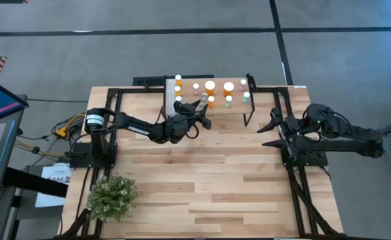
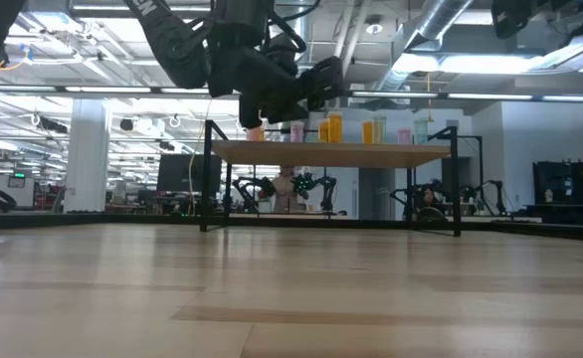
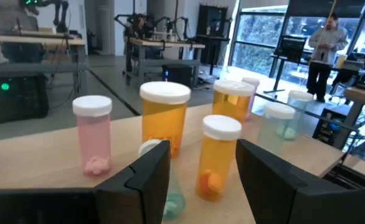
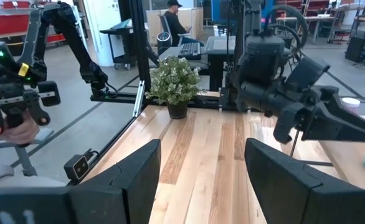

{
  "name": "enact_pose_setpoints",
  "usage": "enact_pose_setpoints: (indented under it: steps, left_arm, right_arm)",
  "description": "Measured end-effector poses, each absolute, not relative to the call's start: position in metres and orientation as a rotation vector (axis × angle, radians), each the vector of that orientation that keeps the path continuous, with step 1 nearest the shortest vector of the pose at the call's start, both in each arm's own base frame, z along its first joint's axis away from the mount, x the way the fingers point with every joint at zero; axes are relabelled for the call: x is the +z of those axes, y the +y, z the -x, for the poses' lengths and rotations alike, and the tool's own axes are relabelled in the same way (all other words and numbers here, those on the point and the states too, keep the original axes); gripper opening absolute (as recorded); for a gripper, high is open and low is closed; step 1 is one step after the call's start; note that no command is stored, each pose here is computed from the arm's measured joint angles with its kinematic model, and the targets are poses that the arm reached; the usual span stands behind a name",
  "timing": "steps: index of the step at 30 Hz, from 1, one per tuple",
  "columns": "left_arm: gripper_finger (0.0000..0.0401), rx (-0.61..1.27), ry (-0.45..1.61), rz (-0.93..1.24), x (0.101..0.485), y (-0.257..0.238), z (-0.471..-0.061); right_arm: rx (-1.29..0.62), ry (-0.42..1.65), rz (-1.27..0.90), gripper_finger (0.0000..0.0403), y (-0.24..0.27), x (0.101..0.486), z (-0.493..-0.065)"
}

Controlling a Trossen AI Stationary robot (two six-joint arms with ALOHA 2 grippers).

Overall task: Pick and place medicine bottles onto shelf by color
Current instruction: Put the small blue pill bottle on the shelf

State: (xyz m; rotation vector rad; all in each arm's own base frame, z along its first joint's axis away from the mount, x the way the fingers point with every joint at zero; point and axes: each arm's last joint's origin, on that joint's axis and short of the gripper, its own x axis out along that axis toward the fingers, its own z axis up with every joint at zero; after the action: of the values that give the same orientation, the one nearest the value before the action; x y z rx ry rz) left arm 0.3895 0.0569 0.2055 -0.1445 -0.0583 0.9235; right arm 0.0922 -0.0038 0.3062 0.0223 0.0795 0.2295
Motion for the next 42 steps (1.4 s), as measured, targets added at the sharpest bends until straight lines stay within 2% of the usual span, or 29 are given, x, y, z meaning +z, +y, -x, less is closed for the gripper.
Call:
enact_pose_setpoints:
  steps: [11, 18, 24, 29, 34, 42]
  left_arm:
    - [0.0170, 0.918, -0.076, 0.032, 0.222, 0.024, -0.396]
    - [0.0170, 0.994, 0.114, -0.048, 0.261, 0.010, -0.422]
    - [0.0169, 0.950, 0.348, 0.080, 0.312, 0.024, -0.426]
    - [0.0169, 0.887, 0.478, 0.169, 0.337, 0.043, -0.418]
    - [0.0169, 0.746, 0.627, 0.315, 0.332, 0.072, -0.410]
    - [0.0169, 0.806, 0.731, 0.379, 0.324, 0.100, -0.396]
  right_arm:
    - [0.230, 0.098, -0.028, 0.0255, -0.004, 0.304, -0.092]
    - [0.230, 0.095, -0.027, 0.0255, -0.004, 0.305, -0.092]
    - [0.230, 0.100, -0.031, 0.0255, -0.004, 0.304, -0.092]
    - [0.230, 0.101, -0.031, 0.0255, -0.004, 0.304, -0.092]
    - [0.230, 0.101, -0.031, 0.0255, -0.004, 0.304, -0.092]
    - [0.230, 0.096, -0.027, 0.0255, -0.004, 0.305, -0.092]
